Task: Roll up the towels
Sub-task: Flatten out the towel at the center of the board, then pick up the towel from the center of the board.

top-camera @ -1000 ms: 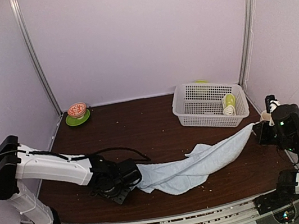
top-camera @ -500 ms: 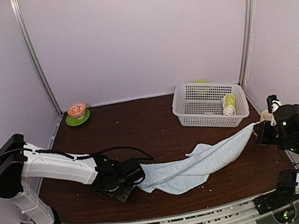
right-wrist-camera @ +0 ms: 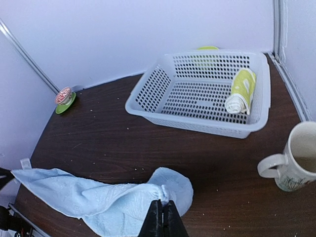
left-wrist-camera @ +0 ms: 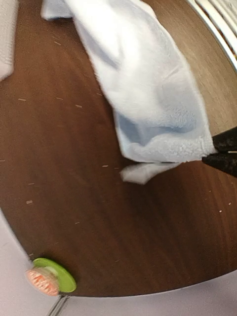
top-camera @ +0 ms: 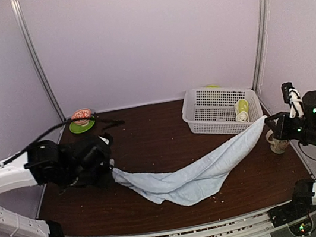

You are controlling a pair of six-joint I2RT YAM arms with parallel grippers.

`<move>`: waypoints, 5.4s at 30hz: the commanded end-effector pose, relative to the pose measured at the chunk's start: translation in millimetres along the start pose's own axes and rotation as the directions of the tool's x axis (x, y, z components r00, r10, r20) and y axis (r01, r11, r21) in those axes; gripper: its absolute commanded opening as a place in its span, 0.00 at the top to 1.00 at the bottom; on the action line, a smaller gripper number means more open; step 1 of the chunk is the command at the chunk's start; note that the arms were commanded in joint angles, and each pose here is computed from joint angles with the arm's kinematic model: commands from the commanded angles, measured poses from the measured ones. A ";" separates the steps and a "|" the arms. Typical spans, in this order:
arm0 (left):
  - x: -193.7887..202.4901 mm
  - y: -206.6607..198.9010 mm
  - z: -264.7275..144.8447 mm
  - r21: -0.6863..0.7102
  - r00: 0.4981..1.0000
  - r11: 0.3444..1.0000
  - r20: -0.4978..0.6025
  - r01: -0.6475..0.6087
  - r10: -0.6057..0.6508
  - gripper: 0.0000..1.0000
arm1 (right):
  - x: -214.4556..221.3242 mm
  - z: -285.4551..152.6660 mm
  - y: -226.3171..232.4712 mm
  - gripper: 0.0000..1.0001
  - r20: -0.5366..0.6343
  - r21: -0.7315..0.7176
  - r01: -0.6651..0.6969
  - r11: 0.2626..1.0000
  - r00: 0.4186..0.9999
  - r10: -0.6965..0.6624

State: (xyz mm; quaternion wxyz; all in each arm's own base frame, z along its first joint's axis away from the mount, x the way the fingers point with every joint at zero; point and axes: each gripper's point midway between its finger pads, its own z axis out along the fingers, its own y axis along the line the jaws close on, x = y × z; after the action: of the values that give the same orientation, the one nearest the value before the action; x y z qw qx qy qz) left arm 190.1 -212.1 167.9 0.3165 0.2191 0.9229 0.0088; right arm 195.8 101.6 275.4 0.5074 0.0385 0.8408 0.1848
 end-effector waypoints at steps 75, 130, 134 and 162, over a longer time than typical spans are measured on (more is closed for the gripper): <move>-118.5 78.9 -107.2 0.301 0.853 0.953 0.493 0.017 -0.171 1.00 | -53.6 25.4 13.5 1.00 0.067 -0.053 0.039 0.998 0.997 -0.035; -113.8 77.7 -7.3 0.355 0.858 0.891 0.323 0.281 -0.399 1.00 | -9.8 70.7 -56.0 1.00 0.079 0.138 -0.093 0.986 0.993 0.083; -77.8 85.0 -17.6 0.334 0.856 0.892 0.315 0.303 -0.409 1.00 | -3.2 59.1 -63.0 1.00 0.050 0.171 -0.048 0.984 0.998 0.040; -84.0 102.1 41.9 0.227 0.856 0.899 0.290 0.373 -0.429 1.00 | 54.5 67.4 -74.0 1.00 -0.086 0.158 -0.121 0.980 0.987 0.135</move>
State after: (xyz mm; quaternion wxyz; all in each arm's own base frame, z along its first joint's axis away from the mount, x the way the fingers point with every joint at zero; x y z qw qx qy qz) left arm 323.6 -170.9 201.4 0.4328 0.0544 0.8830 -0.1735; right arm 256.2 60.6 206.0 0.4981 0.1246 0.8471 0.1372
